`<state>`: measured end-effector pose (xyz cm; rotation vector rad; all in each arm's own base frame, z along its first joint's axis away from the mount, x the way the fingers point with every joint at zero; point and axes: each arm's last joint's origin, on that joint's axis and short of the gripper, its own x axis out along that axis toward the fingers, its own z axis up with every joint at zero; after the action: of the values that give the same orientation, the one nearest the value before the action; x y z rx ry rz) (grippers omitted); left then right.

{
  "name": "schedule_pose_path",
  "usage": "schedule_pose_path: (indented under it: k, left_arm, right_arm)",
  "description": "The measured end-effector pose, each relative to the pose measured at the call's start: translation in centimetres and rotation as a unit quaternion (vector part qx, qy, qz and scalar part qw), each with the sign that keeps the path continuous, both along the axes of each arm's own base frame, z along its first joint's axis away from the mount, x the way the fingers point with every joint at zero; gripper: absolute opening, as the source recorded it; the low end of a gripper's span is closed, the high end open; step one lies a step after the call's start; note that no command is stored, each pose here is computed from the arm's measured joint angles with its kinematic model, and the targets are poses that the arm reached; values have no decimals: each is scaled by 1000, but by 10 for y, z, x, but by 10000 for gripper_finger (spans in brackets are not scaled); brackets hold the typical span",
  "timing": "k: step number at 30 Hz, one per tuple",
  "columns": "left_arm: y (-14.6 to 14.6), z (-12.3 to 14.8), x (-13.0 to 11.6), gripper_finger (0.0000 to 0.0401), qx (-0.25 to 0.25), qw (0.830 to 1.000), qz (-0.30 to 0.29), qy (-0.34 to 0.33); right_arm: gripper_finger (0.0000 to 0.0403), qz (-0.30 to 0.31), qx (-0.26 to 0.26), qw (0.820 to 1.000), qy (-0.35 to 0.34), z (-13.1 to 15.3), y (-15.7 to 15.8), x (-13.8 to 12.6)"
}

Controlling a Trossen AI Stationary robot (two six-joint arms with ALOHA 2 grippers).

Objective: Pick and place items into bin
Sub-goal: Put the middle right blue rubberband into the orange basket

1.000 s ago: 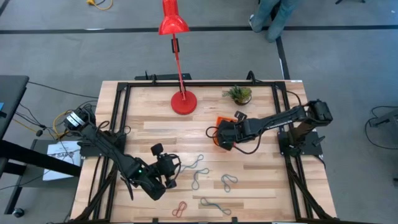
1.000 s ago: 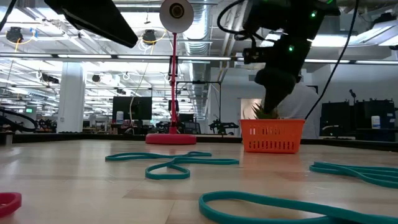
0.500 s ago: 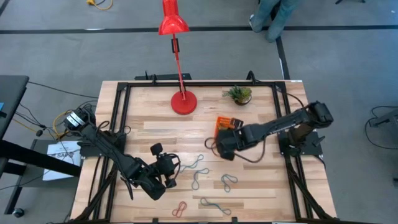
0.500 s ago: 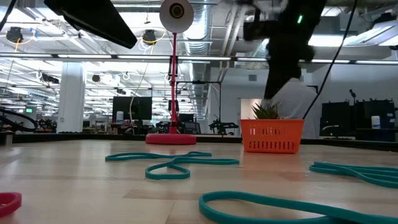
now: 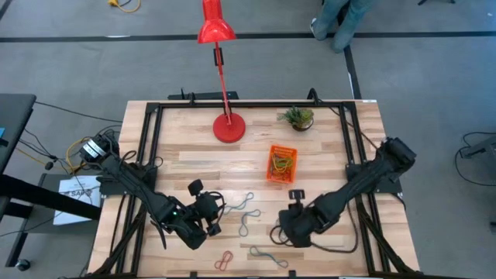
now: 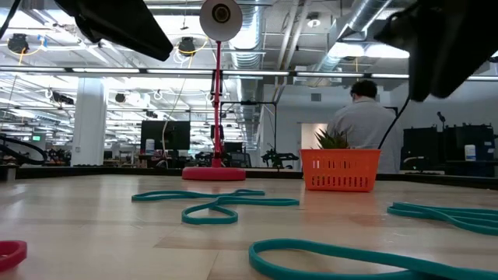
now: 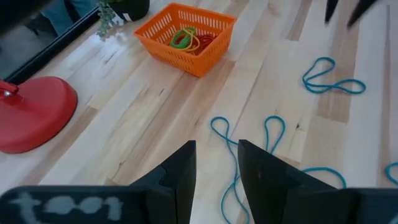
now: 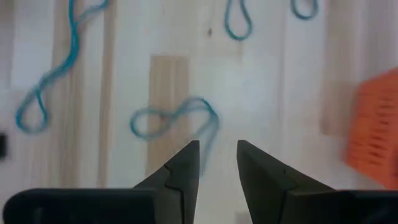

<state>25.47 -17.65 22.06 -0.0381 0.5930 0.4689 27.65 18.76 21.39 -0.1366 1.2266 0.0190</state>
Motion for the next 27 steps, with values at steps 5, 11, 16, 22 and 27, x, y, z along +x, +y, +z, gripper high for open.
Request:
schedule_pose_path:
  k: [5,11,16,22,27]
  left_arm:
    - [0,0,0,110,-15,1000,11,-11]
    - [0,0,0,110,-30,999,23,-20]
    - [0,0,1,110,-31,999,22,-20]
    - [0,0,0,110,-28,999,20,-19]
    - [0,0,0,110,-28,999,20,-18]
  right_arm:
    - [102,-10,-1,1000,15,-43,11,19]
    - [102,-50,-31,997,56,-72,-4,32]
    - [102,-60,-22,996,69,-74,-13,37]
    - [102,-55,2,994,97,-75,-13,35]
    - [102,-47,9,994,94,-75,-8,33]
